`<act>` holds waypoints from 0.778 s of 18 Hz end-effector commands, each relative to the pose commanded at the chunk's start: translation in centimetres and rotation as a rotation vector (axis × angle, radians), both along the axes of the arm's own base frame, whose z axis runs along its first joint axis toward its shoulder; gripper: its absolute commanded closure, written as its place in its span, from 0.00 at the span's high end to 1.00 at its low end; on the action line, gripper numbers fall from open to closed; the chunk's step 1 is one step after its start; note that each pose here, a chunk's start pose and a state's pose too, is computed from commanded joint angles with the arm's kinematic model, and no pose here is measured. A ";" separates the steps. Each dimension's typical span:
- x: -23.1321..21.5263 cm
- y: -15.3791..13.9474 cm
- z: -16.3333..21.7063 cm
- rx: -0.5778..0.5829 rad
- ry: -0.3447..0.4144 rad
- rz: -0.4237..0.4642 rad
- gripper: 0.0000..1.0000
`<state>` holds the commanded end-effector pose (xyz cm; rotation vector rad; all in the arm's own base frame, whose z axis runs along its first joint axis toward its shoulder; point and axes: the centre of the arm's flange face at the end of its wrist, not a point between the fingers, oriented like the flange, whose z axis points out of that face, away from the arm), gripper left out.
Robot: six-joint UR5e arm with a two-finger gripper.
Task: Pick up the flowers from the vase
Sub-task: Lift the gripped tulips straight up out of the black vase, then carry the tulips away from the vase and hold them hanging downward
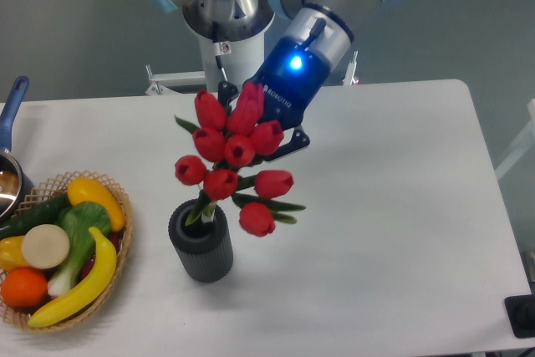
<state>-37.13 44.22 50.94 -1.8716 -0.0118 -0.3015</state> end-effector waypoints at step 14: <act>-7.0 -4.5 -0.3 -0.127 0.260 0.183 0.04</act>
